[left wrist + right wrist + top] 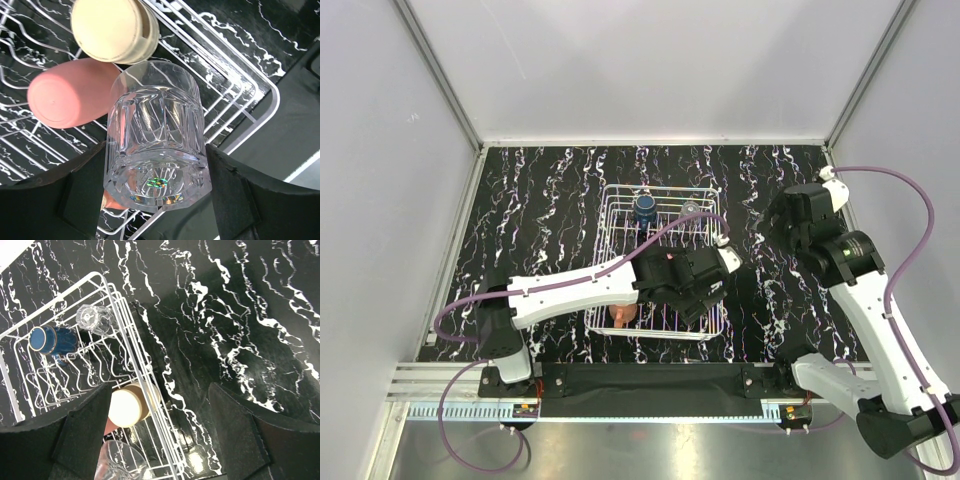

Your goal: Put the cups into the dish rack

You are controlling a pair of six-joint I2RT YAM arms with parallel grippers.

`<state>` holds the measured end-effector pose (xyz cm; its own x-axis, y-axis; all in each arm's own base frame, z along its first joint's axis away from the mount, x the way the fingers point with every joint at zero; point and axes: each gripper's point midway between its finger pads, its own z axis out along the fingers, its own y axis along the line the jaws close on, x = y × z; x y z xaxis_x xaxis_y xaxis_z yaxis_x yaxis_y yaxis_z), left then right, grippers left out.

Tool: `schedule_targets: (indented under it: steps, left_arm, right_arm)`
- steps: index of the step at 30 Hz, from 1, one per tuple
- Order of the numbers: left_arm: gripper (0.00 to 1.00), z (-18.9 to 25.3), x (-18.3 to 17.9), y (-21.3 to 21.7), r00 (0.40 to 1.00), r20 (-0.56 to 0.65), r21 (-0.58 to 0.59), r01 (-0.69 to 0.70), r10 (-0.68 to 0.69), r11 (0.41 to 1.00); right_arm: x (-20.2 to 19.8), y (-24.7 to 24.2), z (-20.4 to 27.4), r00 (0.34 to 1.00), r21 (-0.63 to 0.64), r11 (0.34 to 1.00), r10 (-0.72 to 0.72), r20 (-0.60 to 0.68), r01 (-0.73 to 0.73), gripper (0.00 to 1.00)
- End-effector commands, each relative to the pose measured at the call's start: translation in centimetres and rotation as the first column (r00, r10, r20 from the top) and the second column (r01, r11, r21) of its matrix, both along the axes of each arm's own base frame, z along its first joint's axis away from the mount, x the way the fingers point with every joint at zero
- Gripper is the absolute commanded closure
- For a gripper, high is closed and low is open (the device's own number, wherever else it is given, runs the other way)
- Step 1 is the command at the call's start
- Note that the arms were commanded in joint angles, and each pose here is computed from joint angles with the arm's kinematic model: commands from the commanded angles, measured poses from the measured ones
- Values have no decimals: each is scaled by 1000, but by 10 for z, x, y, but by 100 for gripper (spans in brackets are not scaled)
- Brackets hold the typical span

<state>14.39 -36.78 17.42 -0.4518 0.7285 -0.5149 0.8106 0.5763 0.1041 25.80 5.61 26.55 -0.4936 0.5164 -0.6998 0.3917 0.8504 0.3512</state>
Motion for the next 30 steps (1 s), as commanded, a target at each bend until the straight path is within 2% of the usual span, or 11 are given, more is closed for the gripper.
schedule_targets:
  steps: [1, 7, 12, 30]
  left_arm:
    - [100, 25, -9, -9, 998, -30, -121, 43, -47, 992]
    - [100, 10, -16, -12, 993, -72, -81, 92, -98, 992]
    - [100, -6, -12, -10, 994, -71, -32, 81, -83, 996]
    - [100, -46, -13, -7, 985, -116, 98, 140, -128, 985]
  right_arm:
    - [16, 12, 3, 999, 40, 999, 16, 37, -17, 15]
    - [18, 17, -2, 1000, 53, 998, 28, 14, -29, 14]
    - [16, 20, 1, 998, 82, 996, 41, 40, -44, 14]
    - [15, 16, -3, 999, 51, 998, 40, 34, -42, 14]
